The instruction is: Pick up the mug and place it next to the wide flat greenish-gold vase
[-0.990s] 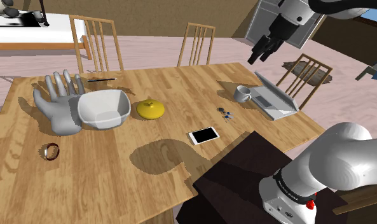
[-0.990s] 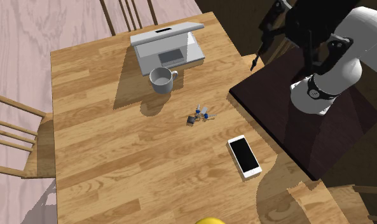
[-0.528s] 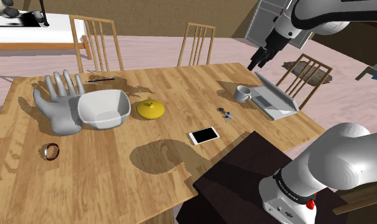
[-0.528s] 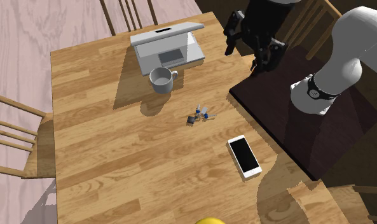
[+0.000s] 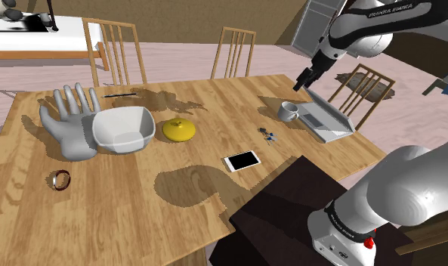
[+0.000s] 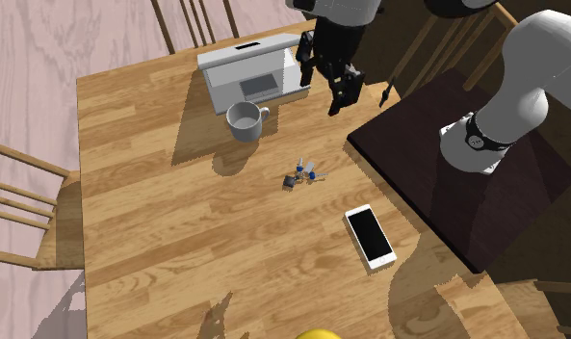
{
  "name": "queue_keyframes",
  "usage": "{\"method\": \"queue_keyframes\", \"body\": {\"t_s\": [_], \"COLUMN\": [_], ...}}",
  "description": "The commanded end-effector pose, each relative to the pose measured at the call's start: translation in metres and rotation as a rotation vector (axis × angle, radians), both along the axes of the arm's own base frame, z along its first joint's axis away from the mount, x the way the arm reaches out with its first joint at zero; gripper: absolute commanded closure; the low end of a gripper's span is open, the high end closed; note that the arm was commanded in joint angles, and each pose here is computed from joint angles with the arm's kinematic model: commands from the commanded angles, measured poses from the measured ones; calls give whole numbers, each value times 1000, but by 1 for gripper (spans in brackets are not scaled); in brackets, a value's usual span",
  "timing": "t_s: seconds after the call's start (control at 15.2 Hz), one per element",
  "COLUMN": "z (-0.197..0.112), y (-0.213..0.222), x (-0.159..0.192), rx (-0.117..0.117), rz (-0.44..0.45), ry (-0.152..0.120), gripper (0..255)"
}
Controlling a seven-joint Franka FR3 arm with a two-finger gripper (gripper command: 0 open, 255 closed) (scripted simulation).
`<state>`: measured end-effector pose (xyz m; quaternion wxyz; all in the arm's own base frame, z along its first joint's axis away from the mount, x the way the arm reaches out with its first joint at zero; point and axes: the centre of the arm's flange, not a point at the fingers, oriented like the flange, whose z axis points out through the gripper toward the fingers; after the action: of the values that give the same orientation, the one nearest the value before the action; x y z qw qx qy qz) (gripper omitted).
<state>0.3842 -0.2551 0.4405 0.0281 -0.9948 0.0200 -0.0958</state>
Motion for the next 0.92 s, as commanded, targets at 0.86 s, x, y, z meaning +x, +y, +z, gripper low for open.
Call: {"method": "queue_keyframes", "body": {"t_s": [0.86], "z": [-121], "y": [-153], "x": [48], "rx": [9], "rz": [9], "ry": [20], "gripper": [0]}}
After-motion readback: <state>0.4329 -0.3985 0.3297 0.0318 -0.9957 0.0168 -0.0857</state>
